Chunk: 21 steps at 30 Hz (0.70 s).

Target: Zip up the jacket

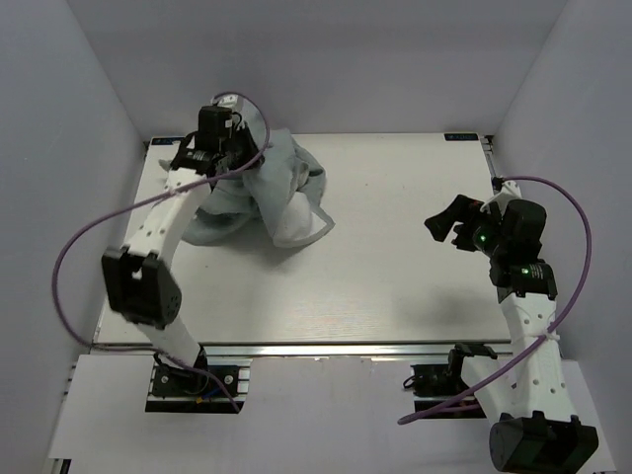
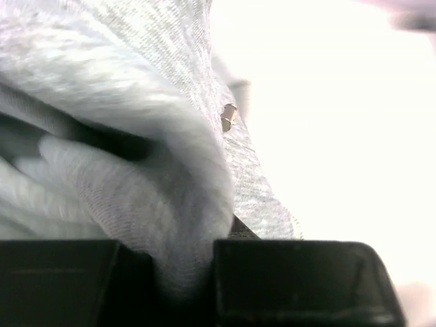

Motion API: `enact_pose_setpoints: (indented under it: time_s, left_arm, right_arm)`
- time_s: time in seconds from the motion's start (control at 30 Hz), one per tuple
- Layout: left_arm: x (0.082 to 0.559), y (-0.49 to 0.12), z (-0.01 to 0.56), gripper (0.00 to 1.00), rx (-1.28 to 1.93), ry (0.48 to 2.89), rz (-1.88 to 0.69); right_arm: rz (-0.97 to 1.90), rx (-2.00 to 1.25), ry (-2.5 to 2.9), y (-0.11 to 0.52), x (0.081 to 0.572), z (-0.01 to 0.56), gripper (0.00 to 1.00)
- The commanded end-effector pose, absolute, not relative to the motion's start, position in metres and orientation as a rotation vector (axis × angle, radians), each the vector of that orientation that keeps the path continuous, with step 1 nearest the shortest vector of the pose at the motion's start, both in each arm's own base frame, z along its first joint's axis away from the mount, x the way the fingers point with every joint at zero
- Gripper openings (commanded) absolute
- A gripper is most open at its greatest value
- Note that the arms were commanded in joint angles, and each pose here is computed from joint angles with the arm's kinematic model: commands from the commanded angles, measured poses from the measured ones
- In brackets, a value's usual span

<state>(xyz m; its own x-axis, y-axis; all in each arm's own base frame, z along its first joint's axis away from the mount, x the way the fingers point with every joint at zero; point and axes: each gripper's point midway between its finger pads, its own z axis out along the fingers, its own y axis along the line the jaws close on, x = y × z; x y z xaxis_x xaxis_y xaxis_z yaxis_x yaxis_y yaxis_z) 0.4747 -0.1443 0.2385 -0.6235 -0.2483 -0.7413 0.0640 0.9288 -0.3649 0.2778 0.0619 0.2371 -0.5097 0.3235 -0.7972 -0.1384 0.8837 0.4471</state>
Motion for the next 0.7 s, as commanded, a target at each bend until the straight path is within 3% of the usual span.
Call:
enact_pose_setpoints:
  time_s: [0.0, 0.13, 0.3, 0.33, 0.37, 0.43, 0.47, 0.67]
  left_arm:
    - [0.399, -0.2, 0.413, 0.0, 0.173, 1.737, -0.758]
    - [0.308, -0.206, 0.483, 0.0, 0.296, 1.48, -0.994]
    - [0.311, -0.204, 0.432, 0.0, 0.224, 1.619, -1.0]
    - [0.316, -0.204, 0.416, 0.06, 0.196, 1.668, -0.995]
    - [0.319, -0.208, 0.397, 0.18, 0.193, 1.726, -1.014]
    - [0.317, -0.216, 0.344, 0.84, 0.183, 1.851, -1.069]
    - [0.316, -0.22, 0.324, 0.98, 0.187, 1.903, -1.093]
    - [0.318, -0.193, 0.239, 0.98, 0.025, 2.184, -0.875]
  right_arm:
    - [0.586, 0.062, 1.932, 0.067, 0.278, 0.262, 0.89]
    - [0.583, 0.057, 1.912, 0.067, 0.276, 0.265, 0.89]
    - [0.561, 0.089, 1.907, 0.063, 0.276, 0.261, 0.89]
    - [0.563, 0.092, 1.912, 0.063, 0.276, 0.26, 0.89]
    - [0.567, 0.095, 1.915, 0.063, 0.276, 0.259, 0.89]
    - [0.563, 0.118, 1.927, 0.062, 0.277, 0.253, 0.89]
    - [0.559, 0.127, 1.94, 0.061, 0.278, 0.247, 0.89]
    - [0.602, 0.121, 1.987, 0.066, 0.282, 0.235, 0.89]
